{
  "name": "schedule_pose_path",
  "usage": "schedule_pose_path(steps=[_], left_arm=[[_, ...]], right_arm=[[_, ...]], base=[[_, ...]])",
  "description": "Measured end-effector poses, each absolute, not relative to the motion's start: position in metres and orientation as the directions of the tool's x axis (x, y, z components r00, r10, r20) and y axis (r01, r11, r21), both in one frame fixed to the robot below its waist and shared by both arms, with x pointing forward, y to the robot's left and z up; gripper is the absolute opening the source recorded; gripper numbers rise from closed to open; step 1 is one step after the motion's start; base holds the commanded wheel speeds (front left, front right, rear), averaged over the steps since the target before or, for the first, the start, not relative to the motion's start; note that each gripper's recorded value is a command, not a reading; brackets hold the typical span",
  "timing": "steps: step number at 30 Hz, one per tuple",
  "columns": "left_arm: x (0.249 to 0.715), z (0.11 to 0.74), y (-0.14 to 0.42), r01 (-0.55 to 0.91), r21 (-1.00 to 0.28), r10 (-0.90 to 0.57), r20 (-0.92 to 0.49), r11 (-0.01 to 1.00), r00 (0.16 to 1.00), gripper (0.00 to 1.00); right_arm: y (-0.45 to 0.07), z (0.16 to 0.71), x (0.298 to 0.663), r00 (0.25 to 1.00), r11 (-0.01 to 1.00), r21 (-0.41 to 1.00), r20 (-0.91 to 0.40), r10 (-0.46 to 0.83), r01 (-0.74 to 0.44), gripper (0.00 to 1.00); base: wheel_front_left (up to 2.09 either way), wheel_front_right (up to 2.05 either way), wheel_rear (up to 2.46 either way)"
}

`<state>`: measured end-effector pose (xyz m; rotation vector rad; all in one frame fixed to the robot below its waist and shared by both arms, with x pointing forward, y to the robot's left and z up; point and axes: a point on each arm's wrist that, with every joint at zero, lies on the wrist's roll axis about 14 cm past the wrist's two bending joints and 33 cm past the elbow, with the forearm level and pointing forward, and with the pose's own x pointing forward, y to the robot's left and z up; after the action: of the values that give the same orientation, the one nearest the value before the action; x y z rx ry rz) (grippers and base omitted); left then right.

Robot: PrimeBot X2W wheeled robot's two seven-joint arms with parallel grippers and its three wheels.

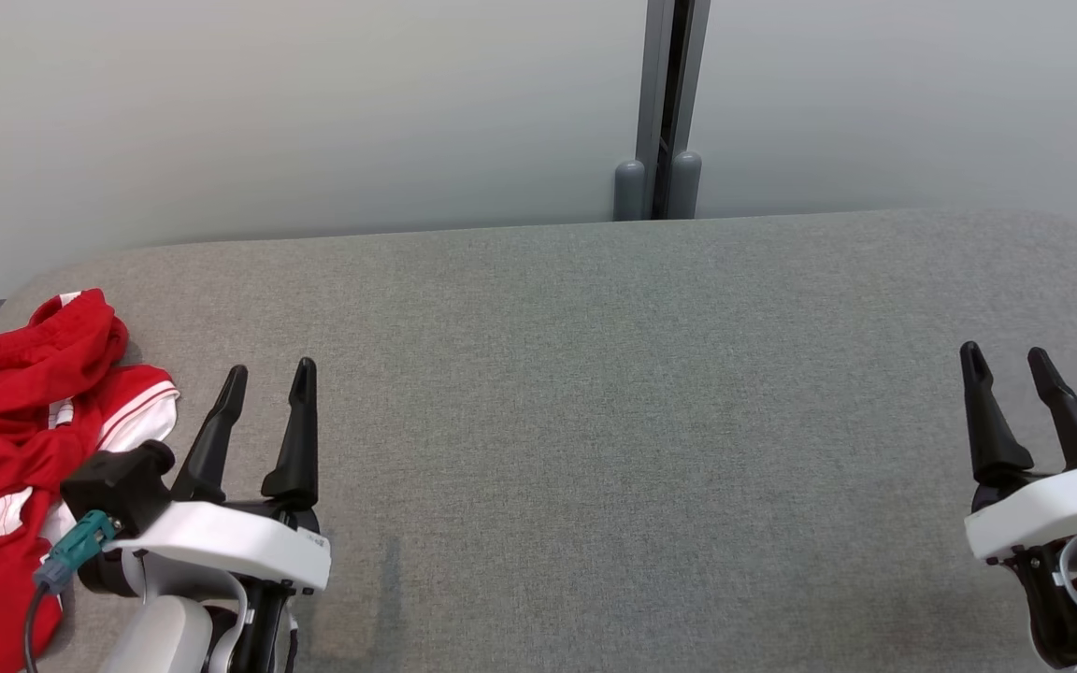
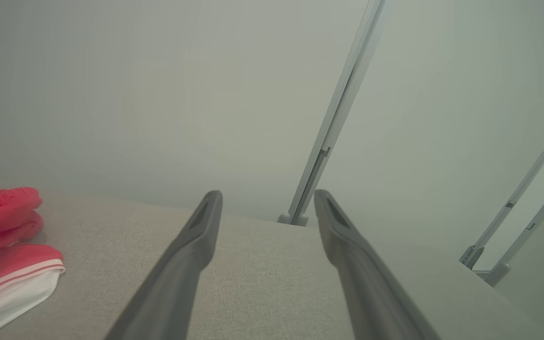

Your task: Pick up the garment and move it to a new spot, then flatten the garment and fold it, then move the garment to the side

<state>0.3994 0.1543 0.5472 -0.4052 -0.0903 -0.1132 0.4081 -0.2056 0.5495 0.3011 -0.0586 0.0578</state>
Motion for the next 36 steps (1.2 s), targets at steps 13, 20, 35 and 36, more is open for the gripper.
schedule_pose_path(steps=[13,20,35,36], left_arm=[[0.393,0.535,0.163,0.089,-0.280,-0.071,0.074,0.956,0.995,1.00],[0.389,0.531,0.163,0.089,-0.234,-0.076,0.064,0.968,0.995,1.00],[0.388,0.528,0.166,0.089,-0.142,-0.083,0.048,0.986,0.995,1.00],[0.388,0.528,0.166,0.087,-0.138,-0.081,0.047,0.987,0.996,1.00]], right_arm=[[-0.196,0.541,0.402,0.996,0.975,0.211,0.072,0.059,-0.074,1.00],[-0.192,0.537,0.399,0.995,0.982,0.173,0.076,0.063,-0.075,1.00],[-0.184,0.538,0.393,0.992,0.987,0.141,0.105,0.068,-0.082,1.00],[-0.184,0.538,0.393,0.992,0.987,0.140,0.104,0.066,-0.081,1.00]], base=[[0.00,0.00,0.00],[0.00,0.00,0.00],[0.00,0.00,0.00],[0.00,0.00,0.00]])
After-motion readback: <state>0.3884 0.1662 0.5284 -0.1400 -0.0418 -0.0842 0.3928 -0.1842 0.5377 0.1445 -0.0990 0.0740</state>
